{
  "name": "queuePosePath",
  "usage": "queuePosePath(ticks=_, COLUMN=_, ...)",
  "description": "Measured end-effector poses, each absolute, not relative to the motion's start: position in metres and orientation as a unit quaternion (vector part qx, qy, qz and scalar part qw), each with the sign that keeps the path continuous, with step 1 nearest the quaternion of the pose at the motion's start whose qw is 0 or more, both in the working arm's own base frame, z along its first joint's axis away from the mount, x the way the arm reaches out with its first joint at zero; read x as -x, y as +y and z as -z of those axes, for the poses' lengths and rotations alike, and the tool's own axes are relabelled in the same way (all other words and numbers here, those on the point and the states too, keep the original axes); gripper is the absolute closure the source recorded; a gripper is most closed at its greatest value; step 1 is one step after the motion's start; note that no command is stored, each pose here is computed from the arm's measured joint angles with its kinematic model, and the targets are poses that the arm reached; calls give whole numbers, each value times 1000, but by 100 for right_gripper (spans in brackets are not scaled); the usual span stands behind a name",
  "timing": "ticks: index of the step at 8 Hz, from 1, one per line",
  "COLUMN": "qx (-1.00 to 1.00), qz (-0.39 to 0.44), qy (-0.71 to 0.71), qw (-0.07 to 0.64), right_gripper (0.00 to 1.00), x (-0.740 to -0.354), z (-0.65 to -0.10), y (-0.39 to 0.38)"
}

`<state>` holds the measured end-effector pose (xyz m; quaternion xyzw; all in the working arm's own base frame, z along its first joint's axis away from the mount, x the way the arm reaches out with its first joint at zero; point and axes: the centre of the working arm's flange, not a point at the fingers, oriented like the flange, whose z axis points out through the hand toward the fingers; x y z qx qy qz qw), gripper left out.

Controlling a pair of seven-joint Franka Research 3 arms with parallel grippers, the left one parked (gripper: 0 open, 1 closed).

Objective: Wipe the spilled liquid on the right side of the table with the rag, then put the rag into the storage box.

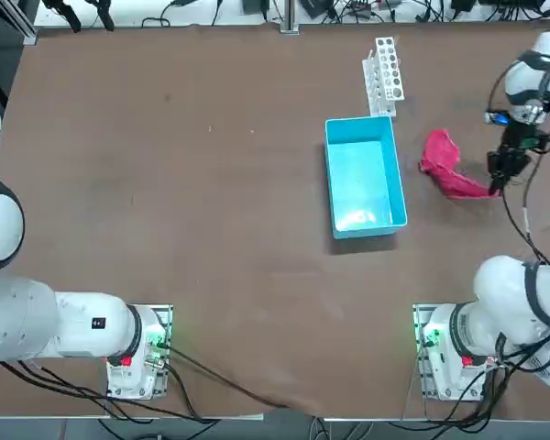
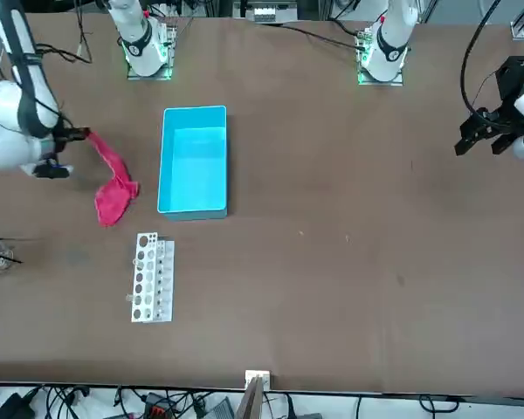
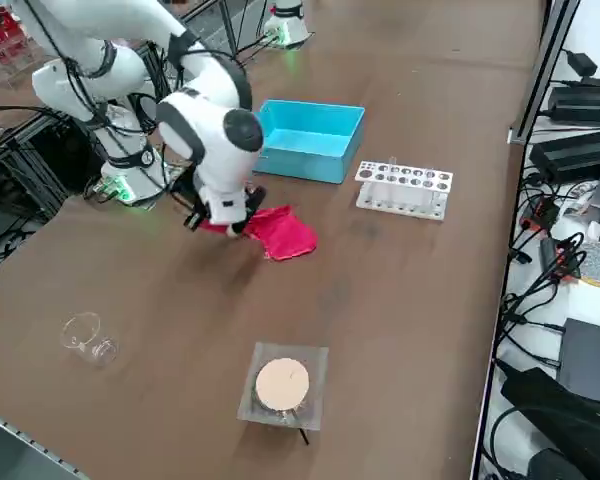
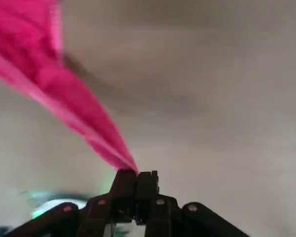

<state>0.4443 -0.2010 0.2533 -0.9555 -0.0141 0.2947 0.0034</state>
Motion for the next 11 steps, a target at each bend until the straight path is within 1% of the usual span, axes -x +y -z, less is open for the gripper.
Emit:
queuePosePath(ticks=3, qx=958, qz=-265, qy=-55, qw=-98, right_gripper=97, x=-445, z=-253, y=-265)
queuePosePath(ticks=4, qx=956, qz=-255, qy=-65, qw=-128, right_gripper=97, x=-454, z=-260, y=-285)
queuePosePath(ticks=6, qx=954, qz=-227, qy=-80, qw=-178, right_gripper=97, x=-486, z=-277, y=-319)
queuePosePath(ticks=8, qx=962, qz=-192, qy=-78, qw=-177, right_gripper=97, x=-522, z=-281, y=-333)
queuePosePath(ticks=9, qx=970, qz=-171, qy=-72, qw=-154, right_gripper=97, x=-544, z=-281, y=-319)
queuePosePath(ticks=11, qx=984, qz=-140, qy=-52, qw=-93, right_gripper=97, x=-590, z=-300, y=-260)
